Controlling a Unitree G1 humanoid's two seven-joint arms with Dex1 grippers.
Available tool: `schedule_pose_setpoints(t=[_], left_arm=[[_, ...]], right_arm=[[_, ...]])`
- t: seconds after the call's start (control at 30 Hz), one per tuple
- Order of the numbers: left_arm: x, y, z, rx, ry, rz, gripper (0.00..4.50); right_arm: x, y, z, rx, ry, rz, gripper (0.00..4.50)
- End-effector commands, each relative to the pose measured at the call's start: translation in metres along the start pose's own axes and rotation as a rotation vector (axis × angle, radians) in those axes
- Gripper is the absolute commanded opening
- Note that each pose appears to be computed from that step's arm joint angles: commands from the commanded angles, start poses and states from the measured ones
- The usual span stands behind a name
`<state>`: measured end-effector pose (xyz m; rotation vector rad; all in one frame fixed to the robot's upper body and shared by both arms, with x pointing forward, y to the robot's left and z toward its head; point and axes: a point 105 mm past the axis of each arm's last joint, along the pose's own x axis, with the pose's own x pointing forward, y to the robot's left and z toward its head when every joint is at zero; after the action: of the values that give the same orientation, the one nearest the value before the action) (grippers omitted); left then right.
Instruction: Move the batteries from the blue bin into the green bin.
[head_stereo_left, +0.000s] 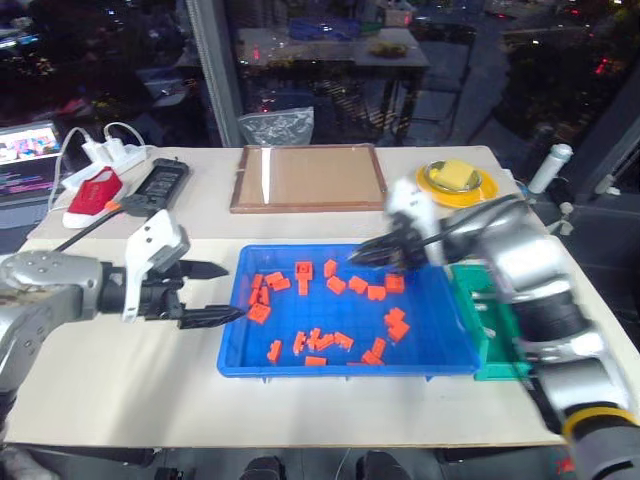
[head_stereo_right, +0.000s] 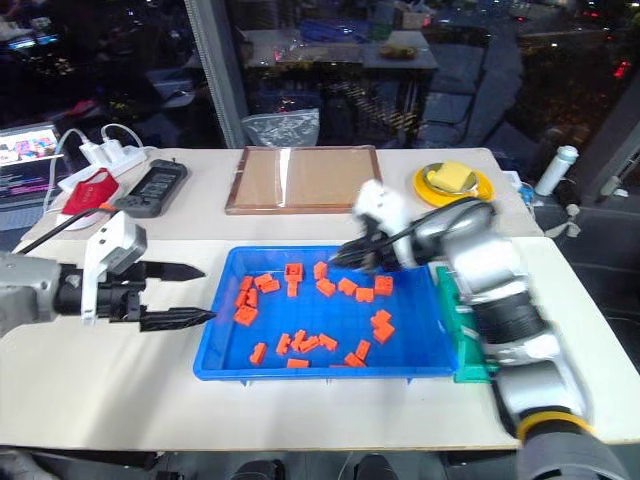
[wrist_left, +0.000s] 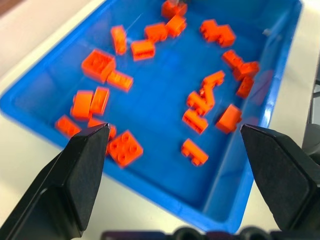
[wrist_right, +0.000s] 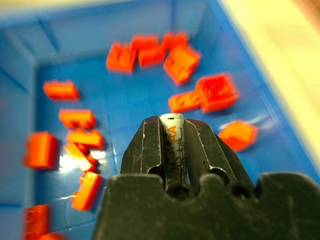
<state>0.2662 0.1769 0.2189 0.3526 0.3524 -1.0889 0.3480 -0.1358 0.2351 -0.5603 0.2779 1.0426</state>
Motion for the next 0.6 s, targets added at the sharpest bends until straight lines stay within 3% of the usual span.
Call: schedule_pose_setpoints(t=[0.03, 0.2, 0.43, 0.57, 0.6], left_arm=[[0.014, 0.003, 0.01, 0.05, -0.019, -0.061, 4.5], [0.029, 0.015, 0.015, 0.094, -0.016, -0.101, 4.5], [0.038, 0.02, 0.02, 0.119, -0.035, -0.15, 4.5], [0.041, 0.02, 0.021, 0.132, -0.032, -0.163, 4.5], [0.042, 0.02, 0.021, 0.134, -0.031, -0.165, 4.5]], right_arm=[[-0.053, -0.014, -0.021, 0.054, 0.071, -0.155, 0.28], [-0.084, -0.003, -0.055, 0.14, 0.199, -0.22, 0.28], [-0.096, 0.007, -0.099, 0.224, 0.367, -0.331, 0.28], [-0.097, 0.006, -0.106, 0.254, 0.382, -0.378, 0.28], [-0.099, 0.005, -0.109, 0.259, 0.395, -0.389, 0.78]])
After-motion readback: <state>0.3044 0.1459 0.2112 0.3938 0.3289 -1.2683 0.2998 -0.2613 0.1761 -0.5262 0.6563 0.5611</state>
